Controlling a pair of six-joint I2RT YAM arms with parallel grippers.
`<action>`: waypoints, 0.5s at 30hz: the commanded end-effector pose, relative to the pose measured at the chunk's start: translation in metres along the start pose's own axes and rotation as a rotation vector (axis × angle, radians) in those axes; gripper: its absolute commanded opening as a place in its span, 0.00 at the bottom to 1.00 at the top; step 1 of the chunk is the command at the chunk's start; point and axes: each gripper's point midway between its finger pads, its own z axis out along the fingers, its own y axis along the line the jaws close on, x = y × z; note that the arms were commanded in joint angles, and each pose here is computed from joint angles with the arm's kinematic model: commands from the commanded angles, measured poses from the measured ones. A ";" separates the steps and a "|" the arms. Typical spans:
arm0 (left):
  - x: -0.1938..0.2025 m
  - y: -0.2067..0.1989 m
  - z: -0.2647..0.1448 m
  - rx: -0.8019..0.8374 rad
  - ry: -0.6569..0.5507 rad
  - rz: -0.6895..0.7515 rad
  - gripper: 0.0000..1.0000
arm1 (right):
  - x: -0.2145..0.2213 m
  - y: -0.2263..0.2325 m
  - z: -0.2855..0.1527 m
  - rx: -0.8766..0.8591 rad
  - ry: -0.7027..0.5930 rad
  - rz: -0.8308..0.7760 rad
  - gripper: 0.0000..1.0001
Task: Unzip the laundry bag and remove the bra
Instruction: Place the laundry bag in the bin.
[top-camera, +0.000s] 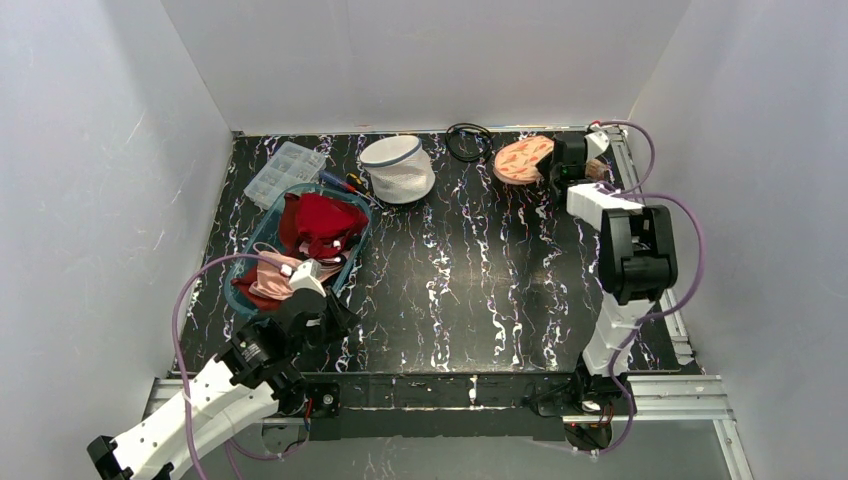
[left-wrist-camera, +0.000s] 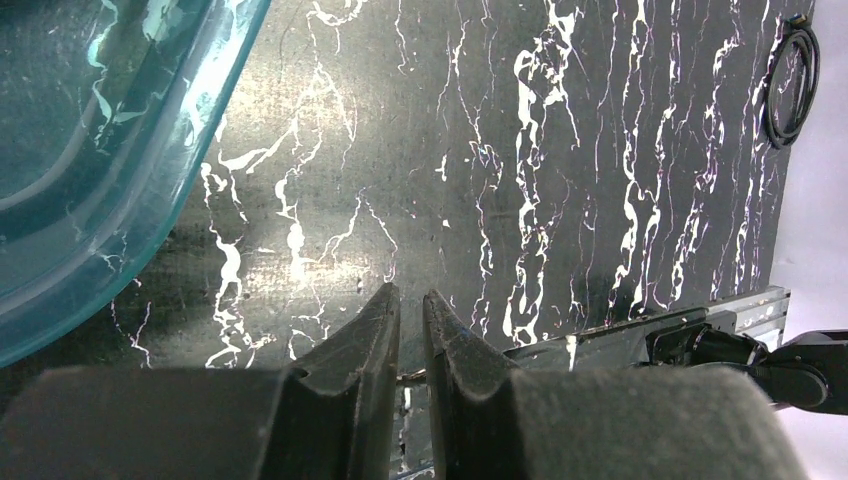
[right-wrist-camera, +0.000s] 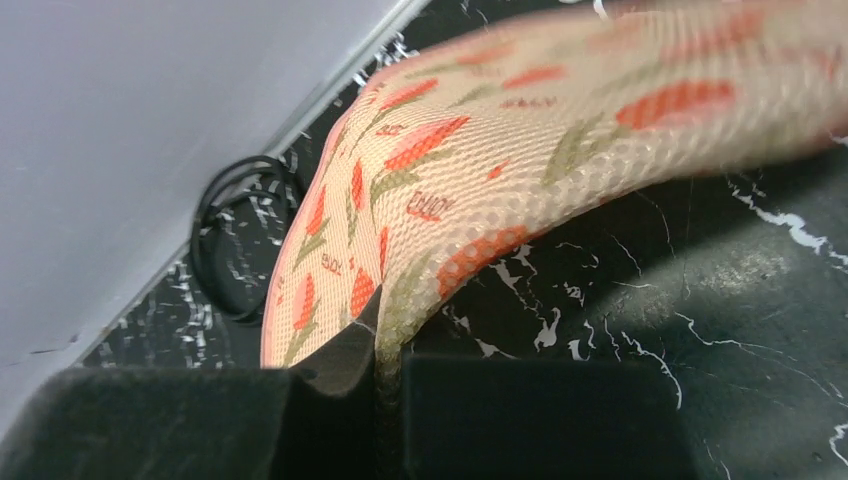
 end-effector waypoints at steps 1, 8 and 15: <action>0.001 0.016 -0.002 -0.052 -0.017 0.015 0.14 | -0.012 0.015 0.019 -0.029 -0.057 0.047 0.01; 0.006 0.024 0.003 -0.074 -0.013 -0.003 0.15 | 0.026 0.005 0.034 -0.016 0.055 0.091 0.16; 0.012 0.025 0.007 -0.069 0.000 -0.016 0.15 | 0.053 -0.008 0.024 -0.004 0.148 0.120 0.59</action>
